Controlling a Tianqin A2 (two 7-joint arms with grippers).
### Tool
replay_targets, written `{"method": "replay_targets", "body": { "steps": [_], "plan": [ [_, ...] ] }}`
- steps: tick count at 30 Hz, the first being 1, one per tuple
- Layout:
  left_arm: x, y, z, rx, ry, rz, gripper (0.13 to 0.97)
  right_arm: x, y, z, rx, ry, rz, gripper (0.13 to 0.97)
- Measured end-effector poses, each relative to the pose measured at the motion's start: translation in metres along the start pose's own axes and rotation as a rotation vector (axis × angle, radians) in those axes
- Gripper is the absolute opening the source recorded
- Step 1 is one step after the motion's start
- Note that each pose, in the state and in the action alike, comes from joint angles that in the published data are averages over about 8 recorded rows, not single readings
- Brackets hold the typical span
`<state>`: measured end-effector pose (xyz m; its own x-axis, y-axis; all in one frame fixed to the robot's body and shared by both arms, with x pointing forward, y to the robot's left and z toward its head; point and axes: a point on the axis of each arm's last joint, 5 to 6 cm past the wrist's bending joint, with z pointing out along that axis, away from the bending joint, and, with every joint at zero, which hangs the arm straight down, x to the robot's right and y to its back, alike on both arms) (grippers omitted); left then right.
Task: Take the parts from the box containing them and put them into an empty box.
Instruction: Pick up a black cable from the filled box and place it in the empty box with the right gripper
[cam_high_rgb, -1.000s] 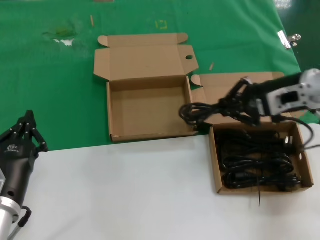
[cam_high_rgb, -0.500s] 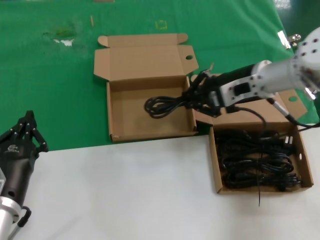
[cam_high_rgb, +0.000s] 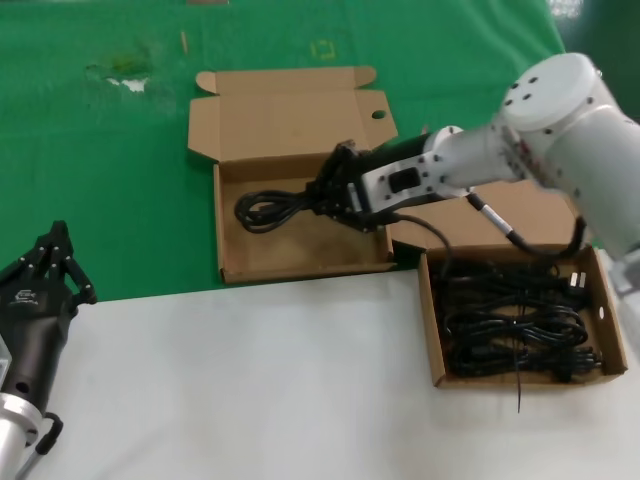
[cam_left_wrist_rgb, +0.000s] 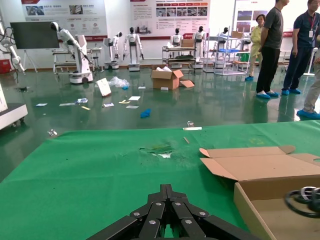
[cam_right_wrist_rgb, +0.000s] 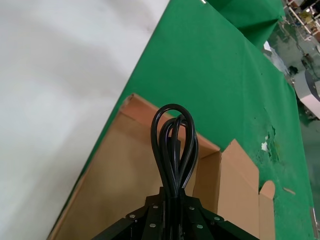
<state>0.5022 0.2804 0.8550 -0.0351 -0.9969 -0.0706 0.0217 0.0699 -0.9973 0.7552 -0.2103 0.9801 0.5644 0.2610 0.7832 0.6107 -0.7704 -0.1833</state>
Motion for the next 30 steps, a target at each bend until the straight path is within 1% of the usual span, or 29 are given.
{"method": "replay_targets", "body": {
  "steps": [6, 13, 21, 30],
  "plan": [
    [0.0000, 0.0000, 0.000, 0.000, 0.000, 0.000, 0.140, -0.003, -0.011, 0.020, -0.028, 0.026, -0.007, 0.176],
    [0.0000, 0.0000, 0.000, 0.000, 0.000, 0.000, 0.140, -0.011, -0.018, 0.035, -0.078, 0.038, -0.060, 0.176],
    [0.0000, 0.0000, 0.000, 0.000, 0.000, 0.000, 0.140, -0.019, -0.019, 0.042, -0.130, 0.048, -0.114, 0.176],
    [0.0000, 0.0000, 0.000, 0.000, 0.000, 0.000, 0.140, -0.024, -0.020, 0.046, -0.158, 0.068, -0.133, 0.176]
  ]
}}
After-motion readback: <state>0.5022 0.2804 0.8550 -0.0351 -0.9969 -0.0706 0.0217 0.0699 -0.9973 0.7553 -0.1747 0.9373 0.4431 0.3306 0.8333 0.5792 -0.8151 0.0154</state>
